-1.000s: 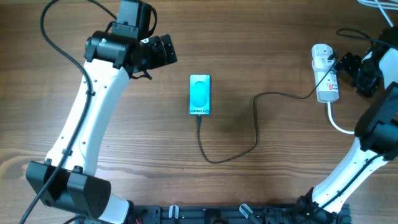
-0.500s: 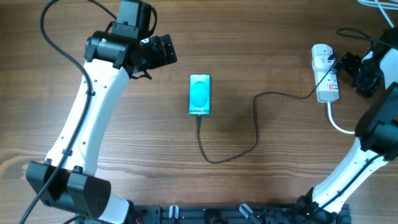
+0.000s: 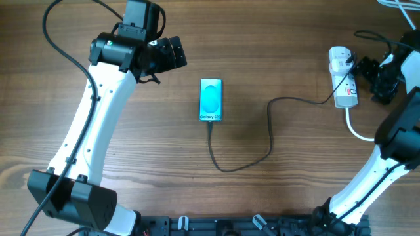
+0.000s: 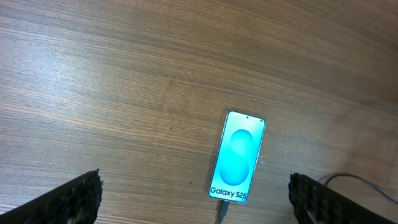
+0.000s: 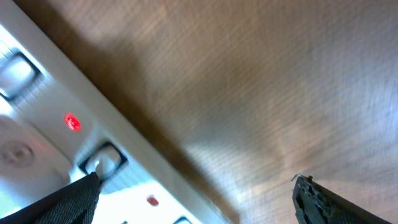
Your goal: Plug charger to phone and switch on socket
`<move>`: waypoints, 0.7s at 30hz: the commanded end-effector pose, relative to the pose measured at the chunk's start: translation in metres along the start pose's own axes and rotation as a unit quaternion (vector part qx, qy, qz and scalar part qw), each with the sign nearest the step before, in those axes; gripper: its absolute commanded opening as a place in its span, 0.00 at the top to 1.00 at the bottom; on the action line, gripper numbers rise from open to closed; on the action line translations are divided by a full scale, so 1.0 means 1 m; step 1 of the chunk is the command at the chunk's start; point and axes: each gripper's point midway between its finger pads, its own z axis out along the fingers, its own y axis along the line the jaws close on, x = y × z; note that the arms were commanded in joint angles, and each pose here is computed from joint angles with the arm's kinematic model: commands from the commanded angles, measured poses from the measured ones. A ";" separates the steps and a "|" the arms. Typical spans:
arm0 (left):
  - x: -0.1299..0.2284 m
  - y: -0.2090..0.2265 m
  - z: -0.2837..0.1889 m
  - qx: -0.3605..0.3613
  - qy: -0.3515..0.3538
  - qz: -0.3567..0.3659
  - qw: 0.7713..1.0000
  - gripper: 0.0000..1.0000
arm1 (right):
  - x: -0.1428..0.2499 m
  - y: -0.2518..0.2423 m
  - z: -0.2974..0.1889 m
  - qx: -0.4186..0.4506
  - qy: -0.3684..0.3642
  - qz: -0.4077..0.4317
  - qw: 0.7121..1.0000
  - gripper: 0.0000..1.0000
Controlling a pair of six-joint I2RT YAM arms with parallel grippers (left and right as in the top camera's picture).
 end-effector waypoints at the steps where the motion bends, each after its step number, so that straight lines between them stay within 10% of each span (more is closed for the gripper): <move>1: -0.003 0.002 -0.002 -0.005 -0.006 -0.009 1.000 0.00 | 0.009 -0.009 -0.013 0.047 -0.001 0.017 0.999 0.00; 21: -0.003 0.002 -0.002 -0.005 -0.006 -0.009 1.000 0.00 | 0.089 -0.001 -0.257 0.037 -0.178 -0.004 0.983 0.00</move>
